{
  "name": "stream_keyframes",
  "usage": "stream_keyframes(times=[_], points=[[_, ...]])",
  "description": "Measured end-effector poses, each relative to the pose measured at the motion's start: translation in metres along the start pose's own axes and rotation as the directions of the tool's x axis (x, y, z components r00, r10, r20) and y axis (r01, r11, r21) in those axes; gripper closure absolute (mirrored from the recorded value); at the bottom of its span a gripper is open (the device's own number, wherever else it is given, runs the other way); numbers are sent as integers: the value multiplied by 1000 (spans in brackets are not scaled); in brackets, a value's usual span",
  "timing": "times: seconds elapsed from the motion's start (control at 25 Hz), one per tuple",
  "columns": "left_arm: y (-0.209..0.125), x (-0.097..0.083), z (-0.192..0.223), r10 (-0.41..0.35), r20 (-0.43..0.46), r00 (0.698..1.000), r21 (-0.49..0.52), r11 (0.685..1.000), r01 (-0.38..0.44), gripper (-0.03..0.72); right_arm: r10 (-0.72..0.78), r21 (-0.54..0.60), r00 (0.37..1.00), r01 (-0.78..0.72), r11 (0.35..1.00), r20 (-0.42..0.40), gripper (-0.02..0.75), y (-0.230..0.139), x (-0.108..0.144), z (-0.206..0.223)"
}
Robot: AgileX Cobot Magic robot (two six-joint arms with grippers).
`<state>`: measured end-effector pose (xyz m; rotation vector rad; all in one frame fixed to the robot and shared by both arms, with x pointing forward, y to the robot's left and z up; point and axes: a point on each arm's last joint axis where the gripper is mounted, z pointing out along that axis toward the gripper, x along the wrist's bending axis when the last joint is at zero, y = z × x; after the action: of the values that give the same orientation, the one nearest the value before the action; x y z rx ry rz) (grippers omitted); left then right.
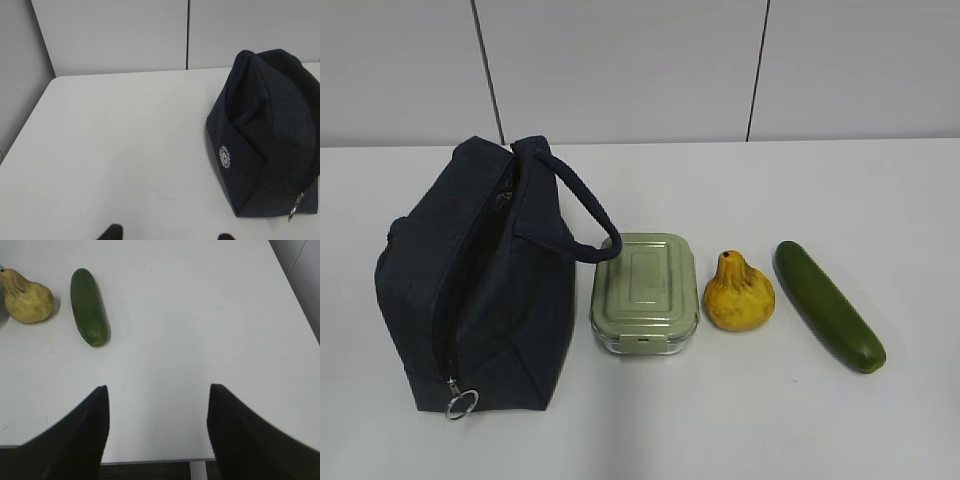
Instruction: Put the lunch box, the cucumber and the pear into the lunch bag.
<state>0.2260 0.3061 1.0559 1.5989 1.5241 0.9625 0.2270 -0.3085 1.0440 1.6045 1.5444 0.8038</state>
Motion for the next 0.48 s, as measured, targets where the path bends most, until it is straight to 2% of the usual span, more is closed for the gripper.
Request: stream_keyframes(times=[0.48], points=[[0, 0, 0, 0, 0, 1000, 0, 1000, 0, 346, -3, 0, 1000, 3, 1000, 6, 261, 0, -1, 0]])
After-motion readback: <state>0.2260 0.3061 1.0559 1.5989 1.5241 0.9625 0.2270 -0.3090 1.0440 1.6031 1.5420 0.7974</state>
